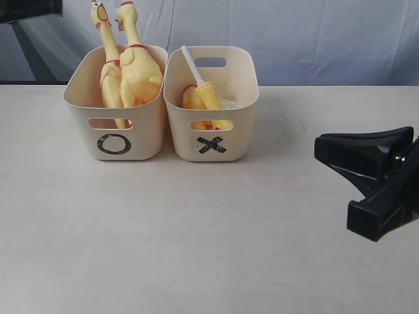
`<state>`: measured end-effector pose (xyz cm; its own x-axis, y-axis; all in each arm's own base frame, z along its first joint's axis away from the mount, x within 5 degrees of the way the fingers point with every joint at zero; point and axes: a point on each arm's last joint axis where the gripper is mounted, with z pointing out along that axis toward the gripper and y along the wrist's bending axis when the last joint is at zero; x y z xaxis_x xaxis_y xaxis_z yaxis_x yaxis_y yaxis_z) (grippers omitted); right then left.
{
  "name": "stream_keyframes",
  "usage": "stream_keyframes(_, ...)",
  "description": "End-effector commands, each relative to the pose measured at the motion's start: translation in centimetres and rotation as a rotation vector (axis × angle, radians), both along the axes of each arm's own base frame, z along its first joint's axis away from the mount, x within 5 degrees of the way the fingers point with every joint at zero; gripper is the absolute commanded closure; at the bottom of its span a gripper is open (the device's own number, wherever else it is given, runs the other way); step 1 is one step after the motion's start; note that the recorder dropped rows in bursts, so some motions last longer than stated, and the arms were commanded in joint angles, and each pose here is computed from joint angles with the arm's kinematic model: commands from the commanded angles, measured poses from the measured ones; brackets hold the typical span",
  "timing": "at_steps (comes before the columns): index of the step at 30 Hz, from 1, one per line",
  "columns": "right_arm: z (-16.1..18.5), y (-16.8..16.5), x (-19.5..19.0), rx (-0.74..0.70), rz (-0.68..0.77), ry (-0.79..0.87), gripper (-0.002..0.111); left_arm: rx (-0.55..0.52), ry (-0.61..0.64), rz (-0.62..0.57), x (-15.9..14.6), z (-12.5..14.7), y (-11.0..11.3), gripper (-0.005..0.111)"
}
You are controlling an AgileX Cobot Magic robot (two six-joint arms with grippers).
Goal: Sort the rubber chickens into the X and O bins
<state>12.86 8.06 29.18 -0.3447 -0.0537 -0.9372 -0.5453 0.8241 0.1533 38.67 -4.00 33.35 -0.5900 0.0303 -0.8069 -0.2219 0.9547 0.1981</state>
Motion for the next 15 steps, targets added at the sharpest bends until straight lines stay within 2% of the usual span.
stream_keyframes(1, -0.1, -0.1, 0.0, -0.002, -0.003, 0.003, 0.108, -0.031, 0.046, 0.028, -4.4, -0.5, 0.8, 0.106)
stream_keyframes(5, -0.1, -0.1, -0.1, -0.003, 0.0, 0.006, 0.108, -0.035, 0.06, 0.018, -8.4, -1.0, 1.5, 0.106)
stream_keyframes(8, -0.1, -0.1, -0.1, -0.003, 0.0, 0.006, 0.108, -0.085, 0.048, 0.009, -11.4, -1.3, 1.9, 0.106)
stream_keyframes(15, -0.1, -0.1, -0.1, -0.003, 0.0, 0.006, 0.108, -0.198, -0.085, -0.065, -18.7, -1.4, 2.6, 0.106)
